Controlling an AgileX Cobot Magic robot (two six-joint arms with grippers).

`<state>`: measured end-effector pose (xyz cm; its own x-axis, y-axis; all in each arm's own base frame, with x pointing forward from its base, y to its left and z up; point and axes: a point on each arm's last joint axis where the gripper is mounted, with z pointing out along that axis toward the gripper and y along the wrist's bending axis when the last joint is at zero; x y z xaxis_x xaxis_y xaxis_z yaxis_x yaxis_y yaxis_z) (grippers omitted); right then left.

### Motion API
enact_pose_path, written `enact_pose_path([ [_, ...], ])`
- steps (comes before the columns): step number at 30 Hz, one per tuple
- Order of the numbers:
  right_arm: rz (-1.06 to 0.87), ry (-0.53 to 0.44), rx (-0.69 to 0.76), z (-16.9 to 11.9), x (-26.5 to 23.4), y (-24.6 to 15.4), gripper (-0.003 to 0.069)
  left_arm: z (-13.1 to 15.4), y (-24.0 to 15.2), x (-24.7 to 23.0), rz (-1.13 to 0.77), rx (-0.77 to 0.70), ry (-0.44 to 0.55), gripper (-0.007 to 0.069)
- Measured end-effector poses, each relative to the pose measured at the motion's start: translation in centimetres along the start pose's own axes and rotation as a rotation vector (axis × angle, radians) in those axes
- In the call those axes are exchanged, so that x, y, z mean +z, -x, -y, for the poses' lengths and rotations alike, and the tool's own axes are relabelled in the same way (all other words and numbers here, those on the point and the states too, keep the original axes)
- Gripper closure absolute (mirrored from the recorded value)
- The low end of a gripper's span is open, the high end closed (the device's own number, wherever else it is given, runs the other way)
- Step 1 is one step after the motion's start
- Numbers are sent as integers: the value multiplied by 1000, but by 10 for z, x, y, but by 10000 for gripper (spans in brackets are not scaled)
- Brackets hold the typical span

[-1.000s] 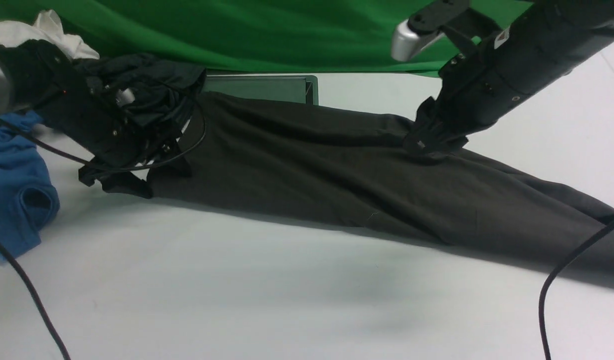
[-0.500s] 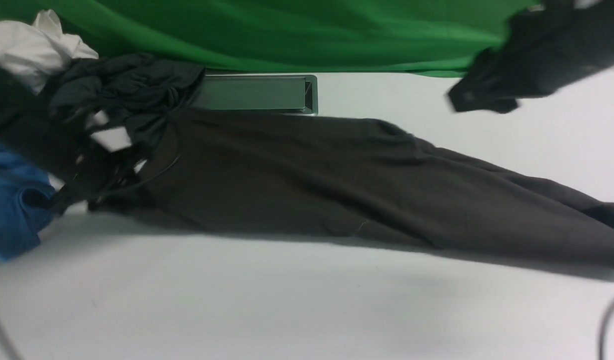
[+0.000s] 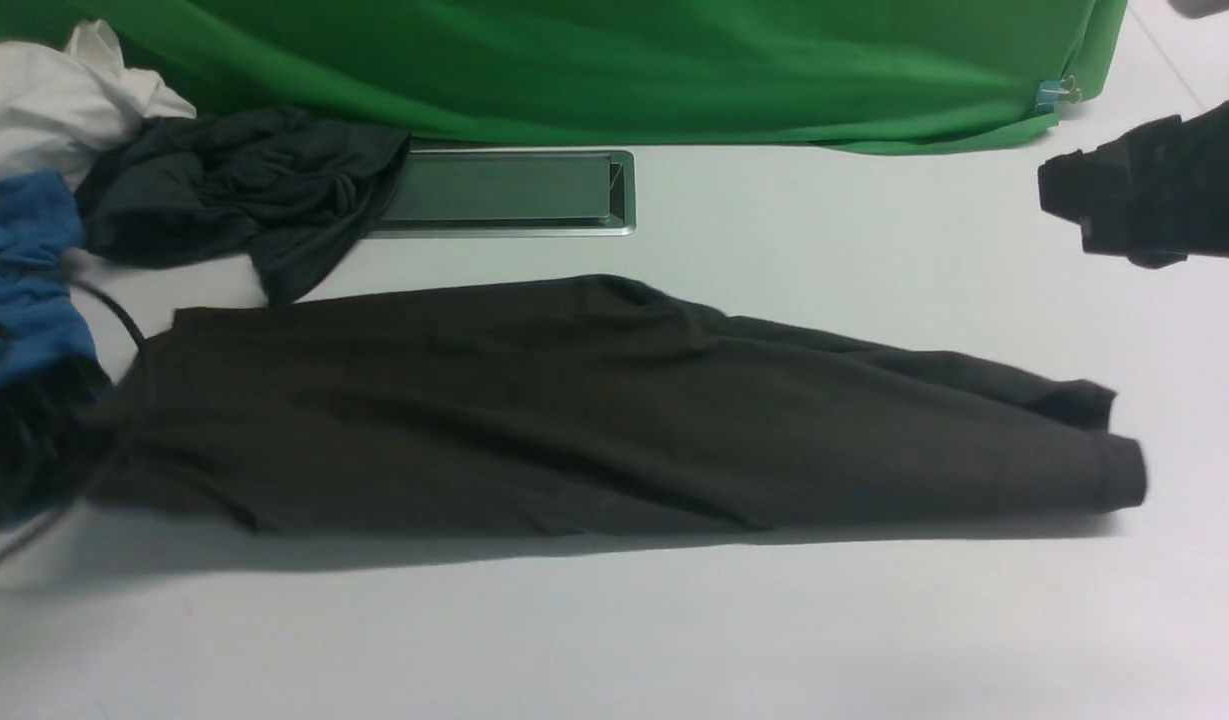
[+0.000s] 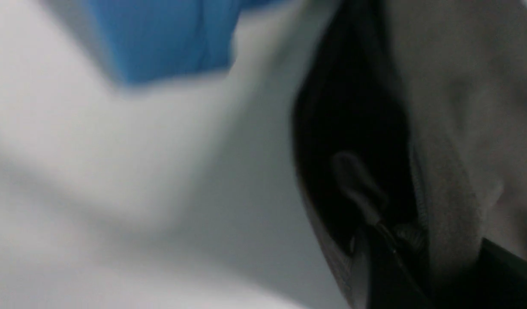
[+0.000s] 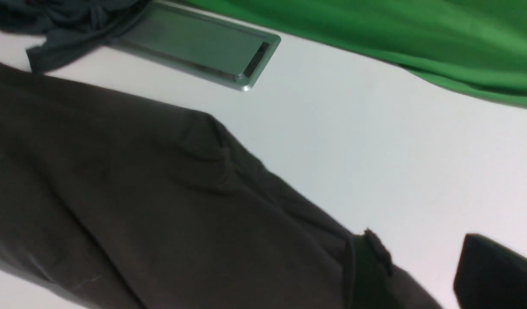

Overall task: Fold a long-sleeved shirt on a white desktop.
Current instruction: 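Fold the garment over onto itself on the table with the left gripper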

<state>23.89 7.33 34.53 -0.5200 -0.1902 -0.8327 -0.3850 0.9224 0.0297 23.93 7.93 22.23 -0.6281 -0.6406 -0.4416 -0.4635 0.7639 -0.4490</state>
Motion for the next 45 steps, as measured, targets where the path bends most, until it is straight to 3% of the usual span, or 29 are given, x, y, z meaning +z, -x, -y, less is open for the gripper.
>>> enact_pose_path([
  [3, 5, 0, 11, 0, -2, 0, 371, 26, 26, -19, 73, 79, -92, 456],
  [7, 12, 4, 12, -2, -8, 1, 371, 109, 53, -43, 139, 284, -303, 456],
  [10, 28, 4, 9, -2, -14, 2, 371, 175, 44, -45, 128, 425, -451, 456],
  [14, 67, 2, 3, -4, -27, 5, 371, 277, -10, -27, 30, 610, -655, 457],
  [16, 108, 0, -2, -6, -40, 7, 371, 327, -66, -3, -92, 709, -742, 457],
  [17, 108, 0, -2, -6, -40, 7, 371, 331, -74, 5, -115, 717, -739, 457],
  [19, 157, -3, -9, -8, -56, 9, 371, 369, -155, 34, -272, 838, -792, 457],
  [20, 164, -3, -10, -8, -59, 9, 371, 371, -162, 37, -283, 848, -793, 457],
  [21, 186, -4, -15, -9, -67, 9, 370, 381, -207, 56, -357, 924, -793, 457],
  [24, 208, 0, -22, -12, -80, 8, 369, 384, -288, 100, -514, 1032, -761, 457],
  [27, 199, 6, -24, -13, -84, 6, 368, 382, -305, 121, -586, 1013, -734, 457],
  [34, 182, 10, -27, -14, -84, 4, 368, 396, -288, 121, -540, 1037, -765, 403],
  [42, 229, 4, -33, -14, -92, 14, 368, 414, -240, 55, -362, 1238, -804, 1],
  [45, 266, 2, -39, -14, -101, 24, 368, 410, -201, 36, -308, 1244, -734, -52],
])
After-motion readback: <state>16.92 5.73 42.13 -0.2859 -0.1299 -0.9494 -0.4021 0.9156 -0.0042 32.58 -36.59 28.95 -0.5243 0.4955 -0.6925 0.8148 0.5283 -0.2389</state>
